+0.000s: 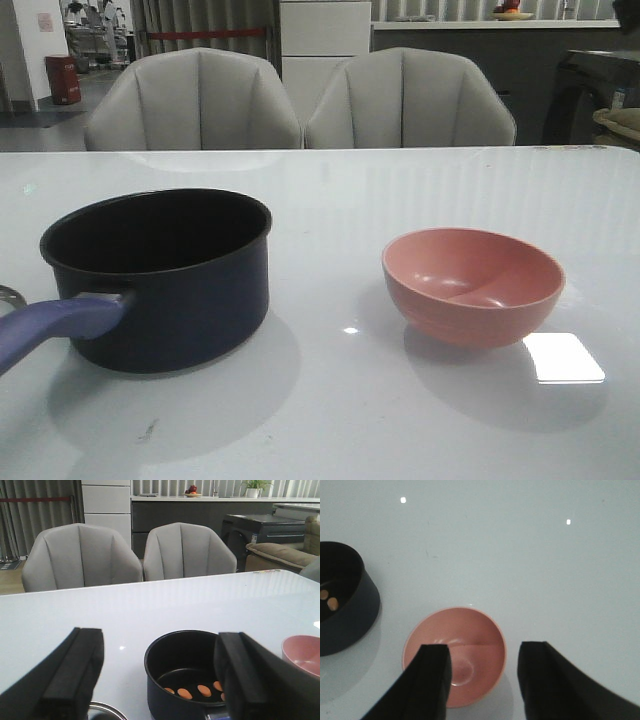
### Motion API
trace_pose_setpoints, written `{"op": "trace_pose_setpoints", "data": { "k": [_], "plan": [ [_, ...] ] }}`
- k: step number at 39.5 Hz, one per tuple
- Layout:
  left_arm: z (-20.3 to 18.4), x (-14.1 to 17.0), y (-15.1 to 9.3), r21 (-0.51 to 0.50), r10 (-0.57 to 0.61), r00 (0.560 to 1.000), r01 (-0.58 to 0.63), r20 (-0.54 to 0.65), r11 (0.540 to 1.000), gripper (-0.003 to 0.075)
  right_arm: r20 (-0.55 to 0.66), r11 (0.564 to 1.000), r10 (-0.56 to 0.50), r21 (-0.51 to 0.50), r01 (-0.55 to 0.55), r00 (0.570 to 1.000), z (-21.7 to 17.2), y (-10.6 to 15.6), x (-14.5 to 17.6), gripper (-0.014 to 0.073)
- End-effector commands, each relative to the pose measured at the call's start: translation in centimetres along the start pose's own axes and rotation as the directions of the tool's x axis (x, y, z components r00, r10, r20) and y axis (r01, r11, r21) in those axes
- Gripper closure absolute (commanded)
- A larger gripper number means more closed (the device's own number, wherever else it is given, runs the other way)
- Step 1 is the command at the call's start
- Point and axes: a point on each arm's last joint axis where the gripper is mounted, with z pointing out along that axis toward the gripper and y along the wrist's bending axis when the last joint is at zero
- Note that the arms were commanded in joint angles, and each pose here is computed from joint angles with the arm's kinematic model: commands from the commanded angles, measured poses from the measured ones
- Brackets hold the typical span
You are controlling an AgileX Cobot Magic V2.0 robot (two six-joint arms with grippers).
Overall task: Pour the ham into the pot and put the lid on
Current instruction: 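Open the right gripper and raise it away from the bowl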
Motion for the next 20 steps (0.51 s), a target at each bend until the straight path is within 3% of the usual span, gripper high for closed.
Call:
{"op": "trace_pose_setpoints", "data": {
  "k": [1, 11, 20],
  "plan": [
    [-0.1, -1.6, 0.0, 0.005, -0.012, 0.995, 0.011, 0.102, 1.000, 0.0212, 0.233, 1.000, -0.004, 0.013, 0.001, 0.972, -2.8, 0.3, 0.0, 0.0169],
    [-0.1, -1.6, 0.0, 0.005, -0.012, 0.995, 0.011, 0.102, 1.000, 0.0288, 0.445, 1.000, -0.017, 0.004, 0.017, 0.895, -7.5, 0.4, 6.0, 0.0169],
    [-0.1, -1.6, 0.0, 0.005, -0.012, 0.995, 0.011, 0.102, 1.000, 0.0349, 0.576, 1.000, -0.019, 0.028, 0.003, 0.817, -8.4, -0.2, 9.6, 0.0176]
  ]
}}
